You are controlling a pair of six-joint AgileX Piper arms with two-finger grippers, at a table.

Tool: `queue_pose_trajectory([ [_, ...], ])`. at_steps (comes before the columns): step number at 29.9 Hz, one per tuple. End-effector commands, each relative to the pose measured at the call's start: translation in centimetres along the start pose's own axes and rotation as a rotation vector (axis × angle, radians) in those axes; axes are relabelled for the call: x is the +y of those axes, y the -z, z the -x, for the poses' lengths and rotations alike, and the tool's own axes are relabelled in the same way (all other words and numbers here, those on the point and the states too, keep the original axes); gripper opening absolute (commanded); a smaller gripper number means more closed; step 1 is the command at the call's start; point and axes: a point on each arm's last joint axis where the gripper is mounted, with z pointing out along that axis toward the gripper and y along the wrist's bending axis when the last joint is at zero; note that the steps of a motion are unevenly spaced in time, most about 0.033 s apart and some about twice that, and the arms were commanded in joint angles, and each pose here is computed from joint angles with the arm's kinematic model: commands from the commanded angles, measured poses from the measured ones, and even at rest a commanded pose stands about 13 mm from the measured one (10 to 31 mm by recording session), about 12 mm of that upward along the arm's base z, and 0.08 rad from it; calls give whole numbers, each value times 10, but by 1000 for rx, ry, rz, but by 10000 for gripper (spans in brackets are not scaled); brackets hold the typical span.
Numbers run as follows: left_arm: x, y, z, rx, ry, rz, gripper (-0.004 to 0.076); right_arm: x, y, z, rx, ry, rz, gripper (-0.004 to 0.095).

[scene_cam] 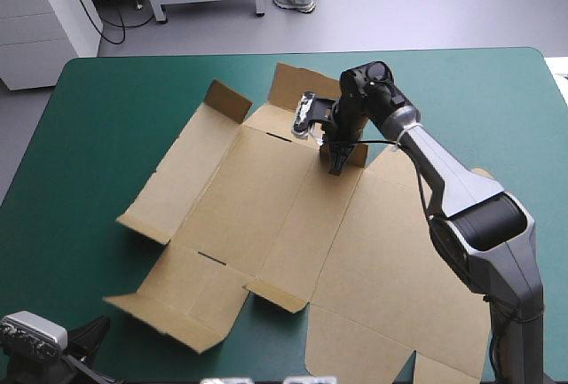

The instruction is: Fold the box

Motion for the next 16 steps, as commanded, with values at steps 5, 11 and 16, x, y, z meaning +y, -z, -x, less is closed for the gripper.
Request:
queue_pose_trajectory([
  [5, 0, 6, 9, -91, 8, -11, -8, 34, 20, 47, -15, 221, -50, -18],
  [11, 0, 6, 9, -91, 5, -11, -8, 57, 9, 71, 41, 371, -91, -18],
  [16, 0, 6, 9, -91, 5, -11, -8, 54, -3, 75, 48, 377, -122, -18],
])
